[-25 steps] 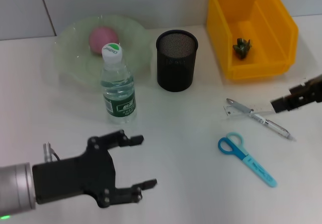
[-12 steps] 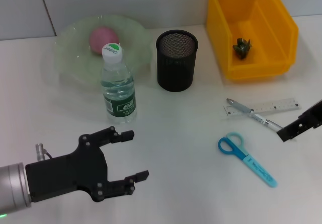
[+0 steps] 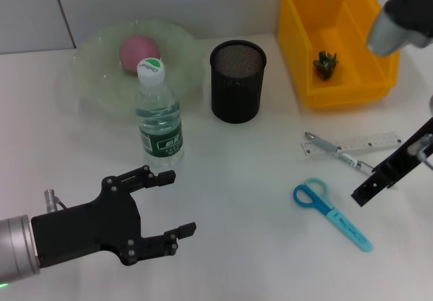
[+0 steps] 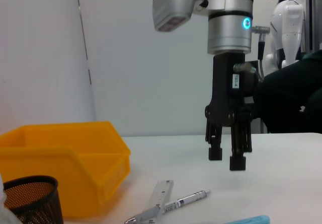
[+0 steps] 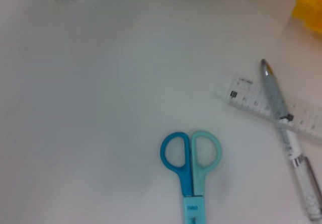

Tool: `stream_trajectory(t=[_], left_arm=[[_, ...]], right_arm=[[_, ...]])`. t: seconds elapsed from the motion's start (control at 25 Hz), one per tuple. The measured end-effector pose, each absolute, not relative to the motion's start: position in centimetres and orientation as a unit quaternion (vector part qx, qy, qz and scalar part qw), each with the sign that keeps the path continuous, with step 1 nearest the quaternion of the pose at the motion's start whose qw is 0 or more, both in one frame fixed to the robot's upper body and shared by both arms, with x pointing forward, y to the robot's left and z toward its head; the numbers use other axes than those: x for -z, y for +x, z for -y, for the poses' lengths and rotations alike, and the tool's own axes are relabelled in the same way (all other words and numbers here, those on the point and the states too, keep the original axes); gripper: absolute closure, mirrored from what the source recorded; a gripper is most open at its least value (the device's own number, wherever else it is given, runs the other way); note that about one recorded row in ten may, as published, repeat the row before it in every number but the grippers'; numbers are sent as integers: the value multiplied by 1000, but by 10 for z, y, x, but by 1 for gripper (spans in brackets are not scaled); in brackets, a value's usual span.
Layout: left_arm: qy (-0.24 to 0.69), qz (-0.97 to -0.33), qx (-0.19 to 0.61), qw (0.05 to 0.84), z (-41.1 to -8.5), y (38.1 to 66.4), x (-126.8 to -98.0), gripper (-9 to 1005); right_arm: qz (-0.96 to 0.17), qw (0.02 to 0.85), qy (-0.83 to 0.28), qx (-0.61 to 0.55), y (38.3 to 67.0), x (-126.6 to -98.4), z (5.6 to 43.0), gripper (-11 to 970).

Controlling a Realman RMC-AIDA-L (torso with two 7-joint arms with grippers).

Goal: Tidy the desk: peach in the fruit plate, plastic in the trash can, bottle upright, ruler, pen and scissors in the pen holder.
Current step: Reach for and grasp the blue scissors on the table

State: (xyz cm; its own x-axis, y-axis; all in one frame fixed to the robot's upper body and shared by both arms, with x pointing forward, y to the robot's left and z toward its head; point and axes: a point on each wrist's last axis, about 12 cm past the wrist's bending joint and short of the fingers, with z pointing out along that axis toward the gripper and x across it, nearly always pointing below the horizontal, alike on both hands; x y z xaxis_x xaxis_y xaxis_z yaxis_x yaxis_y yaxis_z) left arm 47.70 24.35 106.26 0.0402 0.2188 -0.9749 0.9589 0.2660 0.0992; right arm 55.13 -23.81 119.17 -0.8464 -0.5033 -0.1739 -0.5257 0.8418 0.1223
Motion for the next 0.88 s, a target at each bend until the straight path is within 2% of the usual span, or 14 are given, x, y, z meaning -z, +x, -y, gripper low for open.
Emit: stream_trajectory(t=[0.28,0.88], left_arm=[[492,-599,350,526,-243,477,-1060,195],[497,-594,350,527,-241,479,-1057,196]], right_arm=[[-960,45,-267,-71,554,-1170,223,189],[-962,45,-267,-48,559,-1150,198,201]])
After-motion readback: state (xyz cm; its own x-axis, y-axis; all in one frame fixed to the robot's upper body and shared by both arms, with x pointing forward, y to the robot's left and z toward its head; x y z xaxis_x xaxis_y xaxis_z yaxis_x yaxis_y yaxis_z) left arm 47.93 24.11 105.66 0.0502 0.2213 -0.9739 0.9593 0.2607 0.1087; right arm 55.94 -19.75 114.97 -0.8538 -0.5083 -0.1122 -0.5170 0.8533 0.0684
